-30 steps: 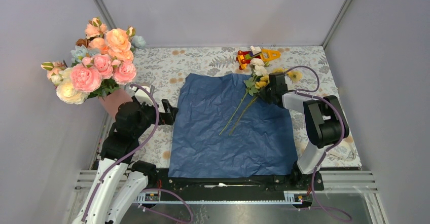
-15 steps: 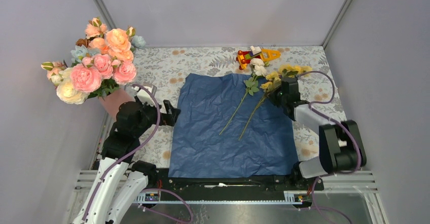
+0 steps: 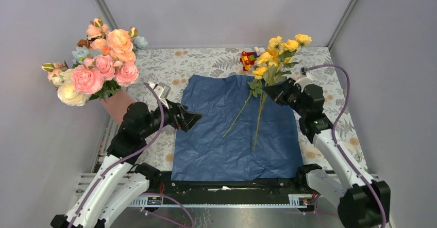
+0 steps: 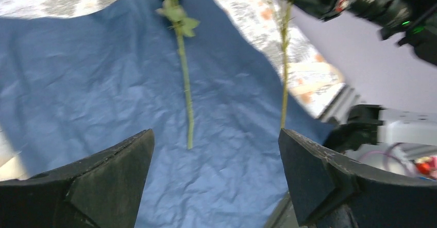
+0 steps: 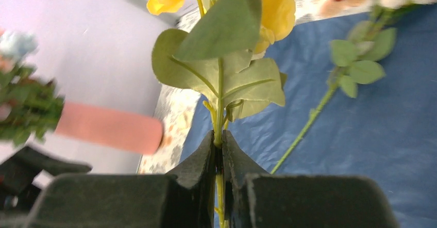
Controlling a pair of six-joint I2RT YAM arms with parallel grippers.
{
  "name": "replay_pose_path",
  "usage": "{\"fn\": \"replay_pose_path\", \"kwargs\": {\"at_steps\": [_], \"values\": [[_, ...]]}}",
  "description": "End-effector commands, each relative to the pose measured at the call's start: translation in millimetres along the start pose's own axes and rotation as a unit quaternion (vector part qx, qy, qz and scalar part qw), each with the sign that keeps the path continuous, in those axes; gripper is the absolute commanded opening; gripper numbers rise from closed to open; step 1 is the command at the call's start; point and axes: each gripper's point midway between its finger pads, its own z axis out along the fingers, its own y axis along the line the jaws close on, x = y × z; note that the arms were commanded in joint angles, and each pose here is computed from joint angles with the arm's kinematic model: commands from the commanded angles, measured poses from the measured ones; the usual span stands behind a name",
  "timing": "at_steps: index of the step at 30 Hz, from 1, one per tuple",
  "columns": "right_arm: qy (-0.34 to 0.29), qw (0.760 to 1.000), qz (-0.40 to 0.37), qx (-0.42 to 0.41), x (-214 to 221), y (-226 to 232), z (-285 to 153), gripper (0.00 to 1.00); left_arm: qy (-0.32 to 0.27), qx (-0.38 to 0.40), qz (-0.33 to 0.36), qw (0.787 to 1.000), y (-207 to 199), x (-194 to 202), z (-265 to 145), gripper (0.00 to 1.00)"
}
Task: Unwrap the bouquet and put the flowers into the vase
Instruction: Pick up the fake flower from the wrapping paper, then insert the fake flower into the vase.
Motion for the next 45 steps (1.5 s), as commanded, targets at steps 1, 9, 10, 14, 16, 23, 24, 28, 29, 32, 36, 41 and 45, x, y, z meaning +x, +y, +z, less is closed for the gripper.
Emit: {"fn": "replay_pose_path", "kwargs": {"at_steps": [1,9,10,14,16,23,24,28,29,32,36,41,45], "values": [[0.017,0.986,-0.100,-0.132,15.8,65.0,-26.4,0.00,-0.083,0.117,-0.042,0.989,-62.4,-51.8,3.4,0.99],[0.017,0.953,-0.146,-0.266,47.2,147.6,-57.7,0.00,-0.120,0.185,-0.120,0.968,-119.5,-71.6,19.1,0.97],[0.021,0.948,-0.150,-0.279,53.1,155.6,-59.9,0.00,-0.120,0.186,-0.132,0.966,-122.3,-70.5,23.4,0.97],[0.037,0.934,-0.163,-0.317,76.2,182.5,-64.8,0.00,-0.124,0.201,-0.162,0.958,-136.0,-68.4,34.8,0.96],[0.047,0.927,-0.166,-0.333,87.0,192.3,-66.2,0.00,-0.127,0.187,-0.161,0.961,-137.7,-68.6,40.8,0.96],[0.068,0.913,-0.169,-0.365,110.6,213.6,-70.5,0.00,-0.104,0.070,-0.137,0.983,-112.9,-48.3,54.5,0.96],[0.070,0.911,-0.171,-0.368,112.6,215.2,-71.4,0.00,-0.103,0.058,-0.135,0.984,-109.6,-46.7,54.2,0.96],[0.059,0.917,-0.180,-0.352,109.5,210.7,-68.8,0.00,-0.099,0.036,-0.131,0.986,-103.6,-42.7,48.3,0.96],[0.053,0.919,-0.181,-0.347,107.5,208.7,-68.3,0.00,-0.099,0.032,-0.132,0.986,-102.0,-41.4,46.3,0.96],[0.034,0.922,-0.183,-0.338,99.9,205.7,-70.6,0.00,-0.090,0.019,-0.136,0.986,-94.6,-33.5,39.6,0.96],[0.023,0.923,-0.186,-0.335,94.2,205.4,-73.0,0.00,-0.091,0.021,-0.151,0.984,-92.3,-30.4,31.2,0.96],[0.038,0.918,-0.180,-0.352,99.0,212.5,-75.4,0.00,-0.099,0.038,-0.158,0.982,-98.3,-35.4,30.2,0.96],[0.061,0.911,-0.178,-0.366,107.5,218.3,-74.8,0.00,-0.087,0.064,-0.152,0.982,-115.0,-40.5,40.3,0.96]]}}
